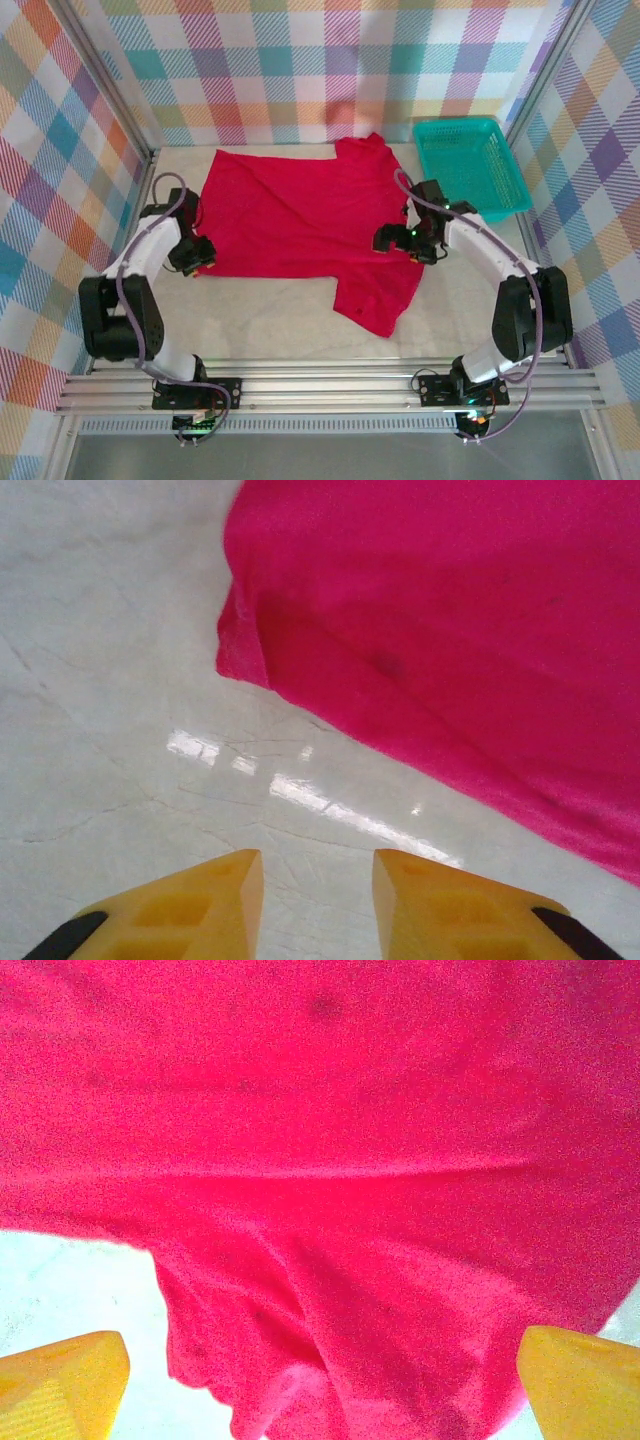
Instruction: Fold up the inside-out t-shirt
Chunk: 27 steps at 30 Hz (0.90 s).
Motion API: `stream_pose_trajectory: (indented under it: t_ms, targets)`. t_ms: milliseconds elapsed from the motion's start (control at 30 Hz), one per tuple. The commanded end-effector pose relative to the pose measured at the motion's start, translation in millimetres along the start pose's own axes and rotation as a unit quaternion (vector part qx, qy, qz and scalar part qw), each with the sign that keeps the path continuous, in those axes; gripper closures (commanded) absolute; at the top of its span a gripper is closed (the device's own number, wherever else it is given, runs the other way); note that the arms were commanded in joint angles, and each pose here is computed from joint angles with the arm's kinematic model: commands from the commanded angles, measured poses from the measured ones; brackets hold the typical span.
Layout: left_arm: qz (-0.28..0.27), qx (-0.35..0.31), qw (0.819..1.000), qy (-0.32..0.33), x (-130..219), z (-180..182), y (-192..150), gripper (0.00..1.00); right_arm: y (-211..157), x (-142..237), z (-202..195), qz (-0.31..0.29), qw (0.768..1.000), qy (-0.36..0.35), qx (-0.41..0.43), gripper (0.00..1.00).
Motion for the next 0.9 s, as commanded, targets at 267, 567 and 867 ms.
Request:
stream_pose_trajectory:
  t_ms: [267,567,867]
  targets:
    - [-0.032,-0.009,0.994,0.101,-25,-1,30,0.66,-44,-10,15,0.042,0.999,0.025,-0.003,0.00]
    - [-0.032,0.000,0.993,0.115,-35,5,41,0.68,-41,-7,18,0.038,0.999,0.032,-0.001,0.00]
    - [-0.007,0.022,0.997,0.079,-63,-3,36,0.84,-57,-3,18,0.050,0.997,0.047,-0.019,0.04]
Point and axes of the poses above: each hand's point on the last joint's axis, 136 mm out from that joint toward the fingers, its own x axis back along the fingers, its own z axis along the line the jaws close on, y = z × x, the point moved 6 cm from there along x, back along the fingers, and after that the axes turned 14 degrees about x, right-handed, at the moved point
